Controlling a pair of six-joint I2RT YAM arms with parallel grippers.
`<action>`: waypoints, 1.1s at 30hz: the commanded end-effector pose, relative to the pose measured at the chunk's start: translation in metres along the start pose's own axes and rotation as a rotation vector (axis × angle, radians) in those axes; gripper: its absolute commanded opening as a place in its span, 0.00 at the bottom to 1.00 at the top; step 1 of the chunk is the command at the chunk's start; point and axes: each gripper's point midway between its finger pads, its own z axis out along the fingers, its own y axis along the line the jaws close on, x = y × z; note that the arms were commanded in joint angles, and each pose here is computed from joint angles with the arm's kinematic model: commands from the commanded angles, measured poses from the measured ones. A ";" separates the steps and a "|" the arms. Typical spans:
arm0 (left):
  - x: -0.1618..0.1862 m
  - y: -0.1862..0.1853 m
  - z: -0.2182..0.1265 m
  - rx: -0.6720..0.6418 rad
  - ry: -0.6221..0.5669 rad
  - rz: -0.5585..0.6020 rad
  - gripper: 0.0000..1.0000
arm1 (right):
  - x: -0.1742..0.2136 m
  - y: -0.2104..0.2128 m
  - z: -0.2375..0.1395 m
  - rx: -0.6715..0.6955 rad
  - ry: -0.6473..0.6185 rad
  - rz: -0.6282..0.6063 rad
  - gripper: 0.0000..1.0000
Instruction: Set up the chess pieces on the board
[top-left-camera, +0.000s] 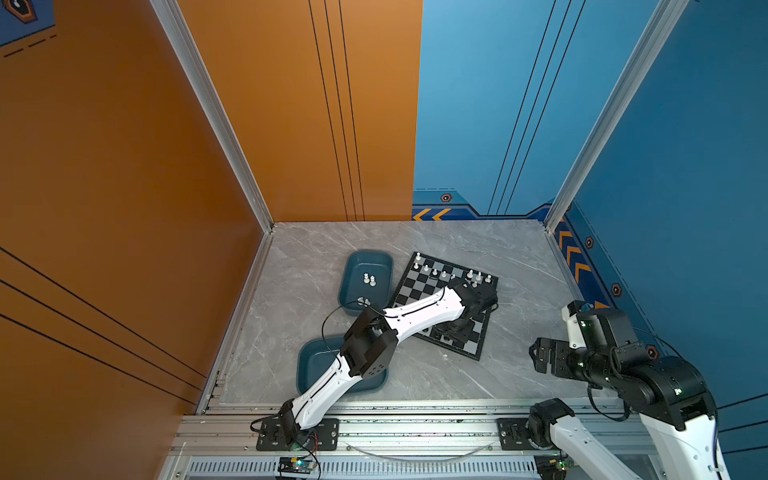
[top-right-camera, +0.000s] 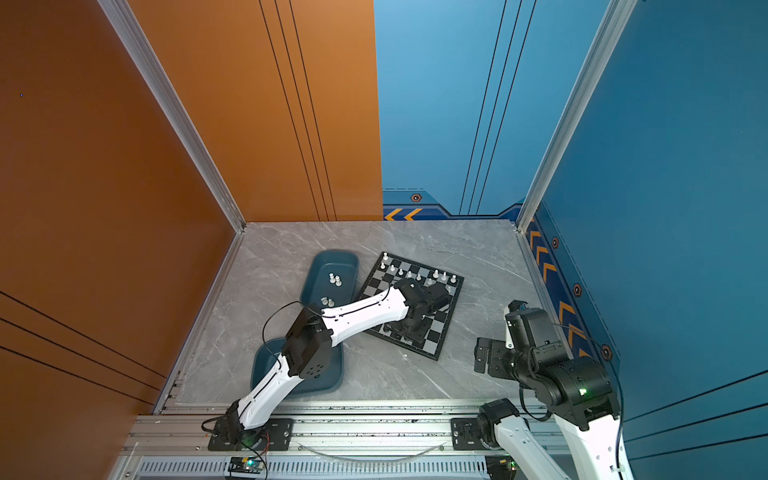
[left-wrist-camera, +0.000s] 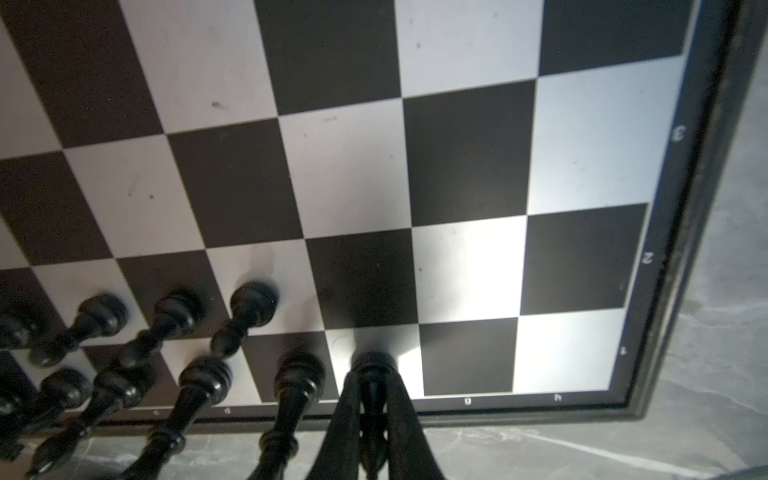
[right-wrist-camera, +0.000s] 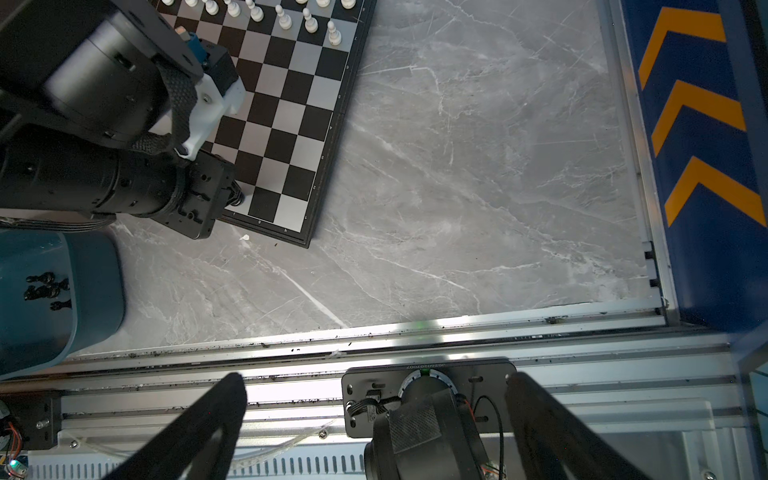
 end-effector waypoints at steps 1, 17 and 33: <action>0.007 -0.004 -0.014 0.023 0.000 0.015 0.12 | 0.005 -0.004 -0.003 0.016 0.014 0.003 1.00; -0.012 -0.013 -0.055 0.082 -0.111 0.020 0.44 | 0.001 -0.001 -0.003 0.000 -0.002 0.003 1.00; 0.045 0.166 -0.165 -0.058 -0.329 -0.391 0.51 | -0.056 0.056 0.017 -0.187 -0.041 -0.024 1.00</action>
